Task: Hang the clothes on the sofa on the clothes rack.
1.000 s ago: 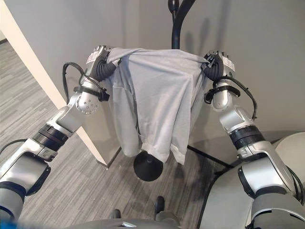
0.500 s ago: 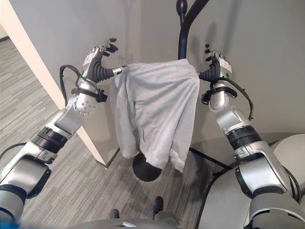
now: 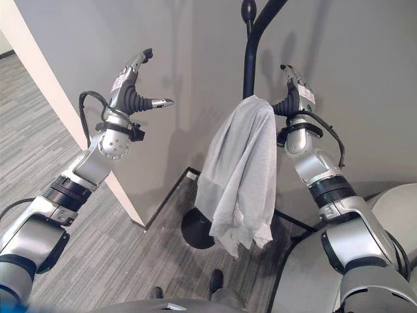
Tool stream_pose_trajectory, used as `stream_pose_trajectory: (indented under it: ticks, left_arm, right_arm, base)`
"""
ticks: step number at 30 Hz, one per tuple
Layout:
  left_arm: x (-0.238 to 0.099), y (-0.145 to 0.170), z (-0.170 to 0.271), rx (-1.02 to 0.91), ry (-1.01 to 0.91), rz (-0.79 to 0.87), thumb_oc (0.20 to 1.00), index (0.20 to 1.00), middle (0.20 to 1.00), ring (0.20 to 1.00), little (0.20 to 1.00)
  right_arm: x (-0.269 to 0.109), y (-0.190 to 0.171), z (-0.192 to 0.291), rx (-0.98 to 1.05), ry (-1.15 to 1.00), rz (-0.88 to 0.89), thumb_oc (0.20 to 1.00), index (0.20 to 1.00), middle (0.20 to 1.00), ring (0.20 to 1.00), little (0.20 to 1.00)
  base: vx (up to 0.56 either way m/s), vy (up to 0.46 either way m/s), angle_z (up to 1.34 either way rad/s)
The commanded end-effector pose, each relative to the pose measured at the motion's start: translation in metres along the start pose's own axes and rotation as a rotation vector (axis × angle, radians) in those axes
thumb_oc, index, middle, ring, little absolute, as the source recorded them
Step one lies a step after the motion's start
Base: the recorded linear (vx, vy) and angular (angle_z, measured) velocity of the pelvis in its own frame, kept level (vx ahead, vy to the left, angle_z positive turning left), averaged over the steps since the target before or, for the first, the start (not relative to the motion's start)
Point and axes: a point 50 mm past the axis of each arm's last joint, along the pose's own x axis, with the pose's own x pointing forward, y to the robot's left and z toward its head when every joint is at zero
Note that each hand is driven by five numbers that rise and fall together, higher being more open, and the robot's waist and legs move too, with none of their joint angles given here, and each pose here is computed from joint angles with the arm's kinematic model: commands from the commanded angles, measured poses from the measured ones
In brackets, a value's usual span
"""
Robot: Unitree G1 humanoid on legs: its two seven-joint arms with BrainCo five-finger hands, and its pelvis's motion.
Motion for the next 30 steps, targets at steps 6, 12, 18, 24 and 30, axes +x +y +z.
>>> stream_pose_trajectory:
  ticks: [6,12,18,24,30]
  left_arm:
    - [0.006,0.020,0.002,0.023,-0.028,0.068,1.000,1.000,1.000,1.000,1.000]
    - [-0.028,0.038,-0.022,0.021,0.045,0.088,1.000,1.000,1.000,1.000,1.000]
    - [-0.097,0.050,-0.060,-0.050,0.249,0.084,1.000,1.000,1.000,1.000,1.000]
    - [-0.237,0.012,-0.110,-0.380,0.797,-0.074,1.000,1.000,1.000,1.000,1.000]
    - [-0.356,-0.031,-0.121,-0.575,1.286,-0.189,1.000,1.000,1.000,1.000,1.000]
  right_arm:
    - [-0.002,-0.038,-0.003,0.083,-0.018,-0.195,1.000,1.000,1.000,1.000,1.000]
    - [-0.041,-0.053,-0.031,0.150,0.030,-0.267,1.000,1.000,1.000,1.000,1.000]
    - [-0.100,-0.044,-0.078,0.166,0.212,-0.218,1.000,1.000,1.000,1.000,1.000]
    - [-0.204,0.033,-0.115,0.392,0.555,0.120,1.000,1.000,1.000,1.000,1.000]
    - [-0.284,0.093,-0.120,0.562,0.801,0.470,1.000,1.000,1.000,1.000,1.000]
  base:
    - [0.00,0.002,-0.01]
    - [0.01,0.006,-0.02]
    - [0.00,0.004,-0.01]
    - [0.00,0.008,-0.01]
    - [-0.01,0.029,0.01]
